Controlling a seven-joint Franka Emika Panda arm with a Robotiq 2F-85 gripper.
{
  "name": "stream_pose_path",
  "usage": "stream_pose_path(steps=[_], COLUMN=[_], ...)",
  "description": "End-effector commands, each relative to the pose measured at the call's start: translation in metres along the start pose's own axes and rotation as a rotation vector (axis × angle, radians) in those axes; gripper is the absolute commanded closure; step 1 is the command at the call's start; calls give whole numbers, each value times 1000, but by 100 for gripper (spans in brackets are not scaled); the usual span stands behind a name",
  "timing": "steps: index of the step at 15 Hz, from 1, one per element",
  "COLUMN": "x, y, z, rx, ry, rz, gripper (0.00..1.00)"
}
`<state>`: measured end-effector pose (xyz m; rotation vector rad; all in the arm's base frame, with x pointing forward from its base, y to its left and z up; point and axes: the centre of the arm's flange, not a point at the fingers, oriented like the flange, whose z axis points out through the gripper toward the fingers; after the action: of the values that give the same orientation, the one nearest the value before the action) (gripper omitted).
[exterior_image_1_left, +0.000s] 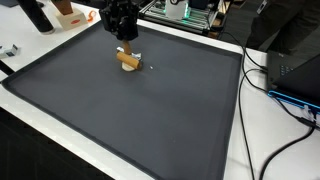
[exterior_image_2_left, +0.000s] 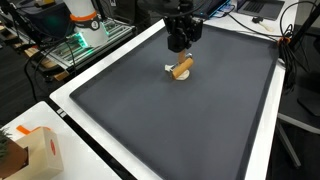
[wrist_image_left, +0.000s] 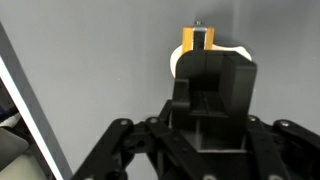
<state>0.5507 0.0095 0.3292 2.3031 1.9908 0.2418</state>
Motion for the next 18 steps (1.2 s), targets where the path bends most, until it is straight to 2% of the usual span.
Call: stream_pose_path(steps=[1,5,18], x=[0,1,7], y=[1,1,-10], z=[5,6,11], rx=[-31,-28,163], ry=[-11,-17,-22], rz=[21,32,-46], gripper=[76,76,76])
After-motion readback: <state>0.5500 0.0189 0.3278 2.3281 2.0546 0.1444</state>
